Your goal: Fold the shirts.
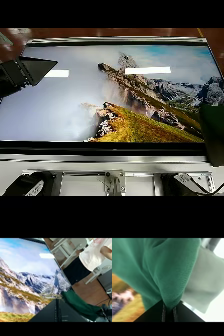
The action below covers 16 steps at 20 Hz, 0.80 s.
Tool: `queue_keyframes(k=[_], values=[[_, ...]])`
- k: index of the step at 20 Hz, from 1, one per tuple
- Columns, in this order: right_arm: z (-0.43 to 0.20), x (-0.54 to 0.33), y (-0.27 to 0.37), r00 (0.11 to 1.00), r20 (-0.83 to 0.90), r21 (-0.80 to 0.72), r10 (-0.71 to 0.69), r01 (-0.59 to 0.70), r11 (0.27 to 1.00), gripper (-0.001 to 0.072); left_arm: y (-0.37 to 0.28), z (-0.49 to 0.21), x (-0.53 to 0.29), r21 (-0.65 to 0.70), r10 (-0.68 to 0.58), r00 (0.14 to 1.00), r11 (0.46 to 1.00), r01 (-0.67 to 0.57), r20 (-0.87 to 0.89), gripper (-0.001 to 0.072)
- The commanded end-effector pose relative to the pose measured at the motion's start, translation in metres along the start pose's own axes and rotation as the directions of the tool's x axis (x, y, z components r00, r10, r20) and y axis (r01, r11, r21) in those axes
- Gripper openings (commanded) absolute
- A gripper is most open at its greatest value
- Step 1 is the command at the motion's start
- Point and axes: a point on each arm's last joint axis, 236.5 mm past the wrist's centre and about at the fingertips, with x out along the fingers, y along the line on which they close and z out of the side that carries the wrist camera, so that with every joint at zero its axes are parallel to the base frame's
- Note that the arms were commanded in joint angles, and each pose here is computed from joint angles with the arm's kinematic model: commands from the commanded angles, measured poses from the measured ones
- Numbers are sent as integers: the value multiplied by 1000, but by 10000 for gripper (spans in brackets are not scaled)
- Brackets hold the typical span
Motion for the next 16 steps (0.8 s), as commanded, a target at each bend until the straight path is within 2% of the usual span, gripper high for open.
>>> queue_keyframes(k=[1, 2, 3, 4, 5, 6, 10, 12, 13, 14, 15, 16], values=[[-36, 21, -41, 984, -109, 23, -138, 141, 990, 57, 0, 0, 0, 0, 1, 1000, 1000, -1, 1, 33], [-45, 29, -48, 979, -132, 36, -153, 159, 987, 57, 0, 0, 0, 0, 1, 1000, 1000, -1, 1, 33], [-53, 35, -53, 976, -147, 51, -161, 170, 984, 95, 0, 1, 0, 1, 2, 1000, 1000, -2, 3, 33], [-57, 41, -56, 975, -152, 67, -164, 176, 982, 260, 1, 1, 0, 0, 2, 1000, 1000, -2, 3, 33], [-59, 45, -58, 975, -150, 77, -166, 179, 981, 523, 1, 1, 0, 3, 2, 1000, 1000, -2, 3, 33], [-58, 45, -58, 975, -146, 76, -167, 179, 981, 592, 1, 1, 0, 3, 2, 1000, 1000, -2, 3, 33], [-42, 25, -52, 983, -91, 83, -163, 170, 982, 591, 7, -1, 4, 1, 13, 1000, 1000, -13, -7, 33], [-19, -5, -43, 987, 19, 101, -158, 156, 983, 590, 22, -5, 12, 34, 46, 998, 998, -45, -30, 32], [3, -26, -26, 985, 130, 100, -117, 104, 989, 590, 38, -9, 19, 53, 88, 995, 995, -86, -52, 32], [30, -49, 1, 964, 263, 74, -36, 17, 997, 589, 59, -16, 25, 72, 141, 987, 988, -136, -81, 31], [58, -78, 48, 910, 400, -46, 111, -101, 994, 589, 81, -27, 31, 76, 198, 971, 979, -189, -131, 30], [71, -105, 100, 845, 463, -205, 269, -193, 959, 589, 110, -48, 35, 74, 275, 936, 961, -265, -219, 30]])
